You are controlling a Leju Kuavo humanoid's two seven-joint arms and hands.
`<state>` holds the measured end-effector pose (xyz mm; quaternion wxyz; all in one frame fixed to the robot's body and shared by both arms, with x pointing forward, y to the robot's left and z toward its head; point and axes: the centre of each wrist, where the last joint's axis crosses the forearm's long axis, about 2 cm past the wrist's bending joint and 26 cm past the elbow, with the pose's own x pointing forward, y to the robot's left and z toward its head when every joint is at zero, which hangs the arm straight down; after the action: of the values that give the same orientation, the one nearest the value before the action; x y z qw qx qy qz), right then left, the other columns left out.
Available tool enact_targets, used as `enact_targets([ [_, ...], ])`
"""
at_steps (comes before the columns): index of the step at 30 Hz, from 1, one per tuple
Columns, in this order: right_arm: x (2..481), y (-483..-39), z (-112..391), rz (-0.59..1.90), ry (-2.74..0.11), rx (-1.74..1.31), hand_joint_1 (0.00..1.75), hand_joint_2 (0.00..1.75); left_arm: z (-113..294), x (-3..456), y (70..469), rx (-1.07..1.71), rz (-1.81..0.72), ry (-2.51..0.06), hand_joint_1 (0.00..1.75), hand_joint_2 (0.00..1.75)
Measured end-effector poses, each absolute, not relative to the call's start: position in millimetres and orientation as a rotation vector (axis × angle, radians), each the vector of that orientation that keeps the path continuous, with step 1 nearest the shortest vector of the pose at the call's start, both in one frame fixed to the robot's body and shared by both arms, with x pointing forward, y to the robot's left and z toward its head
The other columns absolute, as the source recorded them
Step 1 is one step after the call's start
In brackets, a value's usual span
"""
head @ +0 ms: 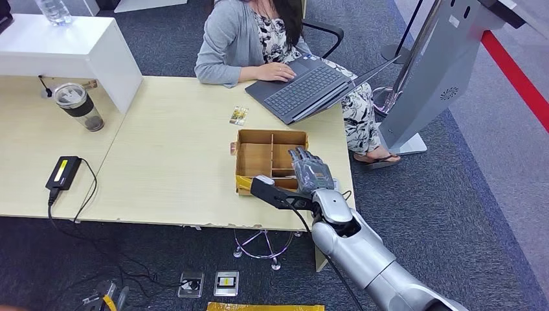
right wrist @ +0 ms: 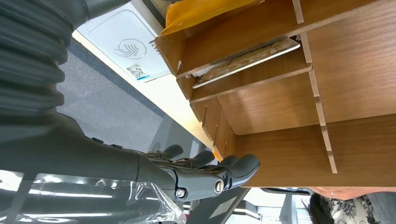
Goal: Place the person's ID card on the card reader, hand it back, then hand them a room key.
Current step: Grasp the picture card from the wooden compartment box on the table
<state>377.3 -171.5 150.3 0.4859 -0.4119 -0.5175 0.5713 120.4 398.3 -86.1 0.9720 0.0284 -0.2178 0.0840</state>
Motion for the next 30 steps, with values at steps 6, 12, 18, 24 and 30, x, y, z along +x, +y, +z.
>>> enact_targets([
  [6,376.2,-170.0,148.5,1.402,-1.255,-0.992,0.86,1.75,-86.3,119.8,398.2,0.057,0.170,-0.437,0.00,0.00],
  [12,375.4,-168.9,147.8,1.407,-1.257,-0.981,1.35,1.75,-86.3,119.8,398.3,0.057,0.170,-0.435,0.00,0.00],
  [18,374.5,-167.7,147.1,1.413,-1.258,-0.975,0.00,1.75,-86.4,119.6,398.2,0.056,0.170,-0.434,0.00,0.00],
  [24,373.9,-167.4,146.5,1.418,-1.253,-0.978,0.00,1.75,-86.4,119.3,398.1,0.053,0.170,-0.434,0.00,0.00],
  [30,373.0,-166.2,145.7,1.427,-1.251,-0.977,0.88,1.75,-86.5,119.0,398.2,0.048,0.169,-0.434,0.00,0.00],
])
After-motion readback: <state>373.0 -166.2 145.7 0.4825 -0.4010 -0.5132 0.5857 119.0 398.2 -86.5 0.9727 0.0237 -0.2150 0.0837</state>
